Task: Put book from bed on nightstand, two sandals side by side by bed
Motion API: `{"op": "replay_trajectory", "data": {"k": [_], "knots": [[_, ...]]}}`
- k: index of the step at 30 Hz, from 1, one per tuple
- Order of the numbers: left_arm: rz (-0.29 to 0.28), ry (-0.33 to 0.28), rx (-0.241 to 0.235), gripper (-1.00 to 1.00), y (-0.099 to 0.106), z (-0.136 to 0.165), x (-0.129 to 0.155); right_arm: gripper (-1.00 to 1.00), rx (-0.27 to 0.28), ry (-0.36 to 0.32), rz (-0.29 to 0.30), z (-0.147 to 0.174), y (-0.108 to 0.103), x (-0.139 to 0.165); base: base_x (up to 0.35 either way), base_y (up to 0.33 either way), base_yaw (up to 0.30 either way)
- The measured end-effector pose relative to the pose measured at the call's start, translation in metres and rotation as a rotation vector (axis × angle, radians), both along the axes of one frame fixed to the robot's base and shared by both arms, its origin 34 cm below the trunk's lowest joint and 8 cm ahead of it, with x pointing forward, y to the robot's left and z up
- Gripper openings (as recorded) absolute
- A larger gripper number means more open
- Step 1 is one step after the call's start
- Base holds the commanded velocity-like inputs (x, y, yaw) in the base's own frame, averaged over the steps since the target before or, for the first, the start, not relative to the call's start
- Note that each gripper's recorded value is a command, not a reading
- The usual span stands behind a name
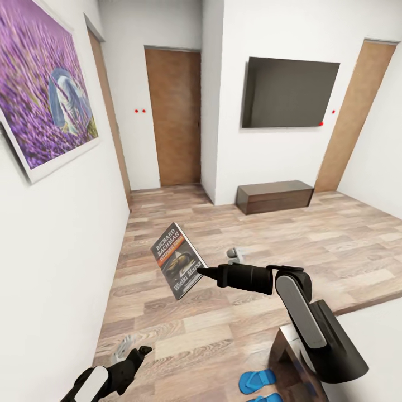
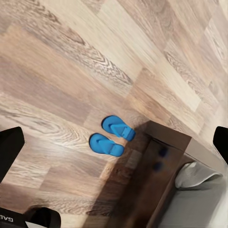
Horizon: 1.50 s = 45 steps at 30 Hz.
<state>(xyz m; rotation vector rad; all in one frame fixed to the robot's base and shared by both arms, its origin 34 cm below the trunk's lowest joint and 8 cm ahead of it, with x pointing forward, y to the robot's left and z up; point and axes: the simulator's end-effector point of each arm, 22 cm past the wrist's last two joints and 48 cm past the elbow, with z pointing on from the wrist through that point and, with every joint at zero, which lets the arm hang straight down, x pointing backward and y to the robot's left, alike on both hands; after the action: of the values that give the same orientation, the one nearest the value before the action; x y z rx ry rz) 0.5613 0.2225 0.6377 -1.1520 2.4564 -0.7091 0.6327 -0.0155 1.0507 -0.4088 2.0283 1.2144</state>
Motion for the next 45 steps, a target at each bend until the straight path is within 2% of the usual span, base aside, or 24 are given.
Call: {"op": "replay_trajectory", "data": {"k": [19,22,26,28,35,45], "knots": [[-0.003,0.003,0.0,1.0,-0.001,-0.002,-0.001,-1.0,0.001,0.006,-0.001,-0.003,0.0,0.001,0.0,0.066,0.284],[-0.019,0.005,0.005,1.0,-0.005,-0.003,-0.002,-1.0,0.001,0.007,0.0,-0.003,0.0,0.001,0.0,0.007,0.284],[-0.093,0.005,0.025,1.0,-0.019,-0.004,-0.006,-1.0,0.0,0.008,-0.001,-0.004,0.0,0.001,0.0,0.003,0.284],[-0.105,0.006,0.029,1.0,-0.021,-0.005,-0.007,-1.0,0.0,0.009,-0.001,-0.004,0.0,0.002,0.0,0.001,0.284],[-0.123,0.004,0.032,1.0,-0.026,-0.004,-0.007,-1.0,0.013,0.008,-0.006,-0.002,-0.002,0.003,0.04,0.0,0.147],[-0.13,-0.001,0.033,1.0,-0.027,-0.003,-0.006,-1.0,0.014,0.005,-0.012,-0.002,-0.003,0.004,0.242,0.0,0.025]]}}
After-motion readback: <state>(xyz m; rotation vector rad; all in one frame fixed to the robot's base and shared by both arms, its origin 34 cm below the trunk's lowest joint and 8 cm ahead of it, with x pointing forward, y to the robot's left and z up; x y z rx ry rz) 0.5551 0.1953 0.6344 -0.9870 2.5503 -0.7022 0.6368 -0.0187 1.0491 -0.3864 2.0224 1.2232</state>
